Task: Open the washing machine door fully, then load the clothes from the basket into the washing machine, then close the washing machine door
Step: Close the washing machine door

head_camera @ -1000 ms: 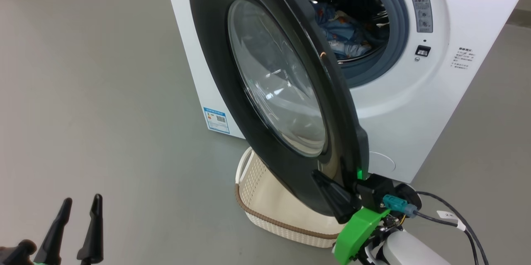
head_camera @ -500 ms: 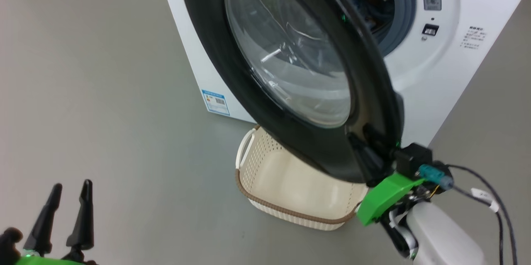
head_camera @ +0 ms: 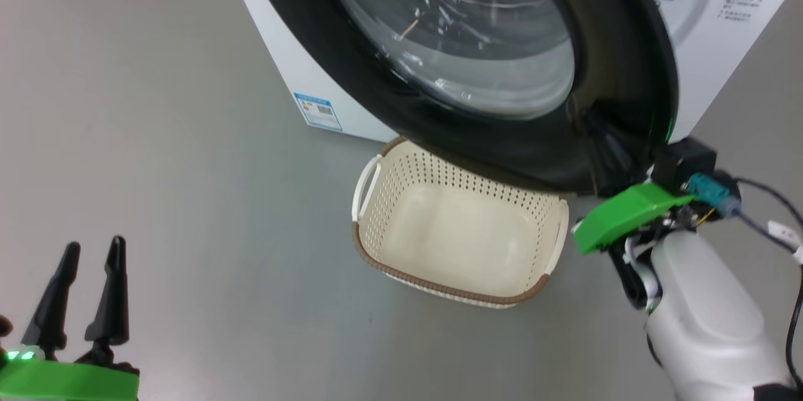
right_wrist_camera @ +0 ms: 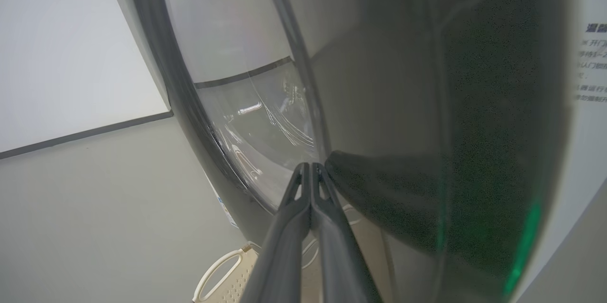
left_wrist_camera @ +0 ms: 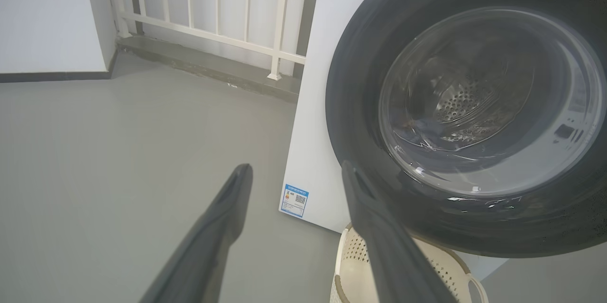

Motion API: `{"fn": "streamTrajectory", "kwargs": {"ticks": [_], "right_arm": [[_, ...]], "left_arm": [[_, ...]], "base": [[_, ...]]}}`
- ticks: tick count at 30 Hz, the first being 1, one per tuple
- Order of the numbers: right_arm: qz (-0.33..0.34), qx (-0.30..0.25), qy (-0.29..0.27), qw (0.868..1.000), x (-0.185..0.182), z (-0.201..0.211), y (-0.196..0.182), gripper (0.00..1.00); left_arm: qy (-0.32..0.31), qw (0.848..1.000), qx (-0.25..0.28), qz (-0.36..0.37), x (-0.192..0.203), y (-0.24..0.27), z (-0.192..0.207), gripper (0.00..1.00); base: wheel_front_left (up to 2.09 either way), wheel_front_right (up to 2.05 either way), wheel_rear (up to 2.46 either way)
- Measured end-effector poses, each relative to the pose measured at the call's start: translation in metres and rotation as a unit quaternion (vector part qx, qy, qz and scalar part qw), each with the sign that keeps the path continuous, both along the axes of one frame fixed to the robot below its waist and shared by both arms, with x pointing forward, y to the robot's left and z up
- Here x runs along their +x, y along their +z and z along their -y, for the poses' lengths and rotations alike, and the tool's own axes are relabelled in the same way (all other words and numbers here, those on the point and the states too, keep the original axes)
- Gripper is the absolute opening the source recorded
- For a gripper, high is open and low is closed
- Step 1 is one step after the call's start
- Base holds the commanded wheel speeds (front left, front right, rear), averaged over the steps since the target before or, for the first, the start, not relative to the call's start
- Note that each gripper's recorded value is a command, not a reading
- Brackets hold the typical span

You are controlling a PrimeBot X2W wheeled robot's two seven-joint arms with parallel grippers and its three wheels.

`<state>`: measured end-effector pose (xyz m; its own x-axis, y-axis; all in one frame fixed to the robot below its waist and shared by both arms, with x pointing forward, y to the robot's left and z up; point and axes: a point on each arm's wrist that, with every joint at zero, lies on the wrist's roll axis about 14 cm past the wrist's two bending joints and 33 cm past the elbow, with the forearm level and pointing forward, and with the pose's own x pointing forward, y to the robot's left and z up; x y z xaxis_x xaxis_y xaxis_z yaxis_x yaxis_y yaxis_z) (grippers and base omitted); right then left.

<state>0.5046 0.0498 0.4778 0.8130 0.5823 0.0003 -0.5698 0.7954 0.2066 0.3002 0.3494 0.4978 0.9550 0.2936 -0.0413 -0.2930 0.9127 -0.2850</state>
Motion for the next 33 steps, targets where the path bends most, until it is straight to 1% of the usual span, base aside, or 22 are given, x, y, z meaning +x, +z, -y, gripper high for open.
{"fn": "streamTrajectory", "kwargs": {"ticks": [10, 12, 21, 28, 33], "right_arm": [[0.021, 0.002, -0.040, 0.999, 0.055, 0.012, 0.006, 0.00], [0.029, -0.005, -0.046, 0.998, 0.065, 0.014, 0.006, 0.00], [0.060, -0.001, -0.082, 0.995, 0.105, 0.025, 0.016, 0.00], [0.069, 0.001, -0.098, 0.993, 0.114, 0.028, 0.018, 0.00], [0.071, 0.000, -0.098, 0.993, 0.113, 0.029, 0.022, 0.00]], "left_arm": [[-0.018, 1.000, 0.000, -0.014, 0.029, -0.005, 0.002, 1.00], [-0.018, 1.000, 0.000, -0.019, 0.033, -0.007, 0.001, 1.00], [-0.020, 0.999, 0.012, -0.040, 0.045, -0.015, -0.006, 1.00], [-0.022, 0.999, 0.015, -0.043, 0.052, -0.017, -0.006, 1.00], [-0.025, 0.999, 0.014, -0.038, 0.053, -0.014, -0.005, 1.00]], "base": [[0.00, 0.00, 0.00], [0.00, 0.00, 0.00], [0.00, 0.00, 0.00], [0.00, 0.00, 0.00], [0.00, 0.00, 0.00]]}}
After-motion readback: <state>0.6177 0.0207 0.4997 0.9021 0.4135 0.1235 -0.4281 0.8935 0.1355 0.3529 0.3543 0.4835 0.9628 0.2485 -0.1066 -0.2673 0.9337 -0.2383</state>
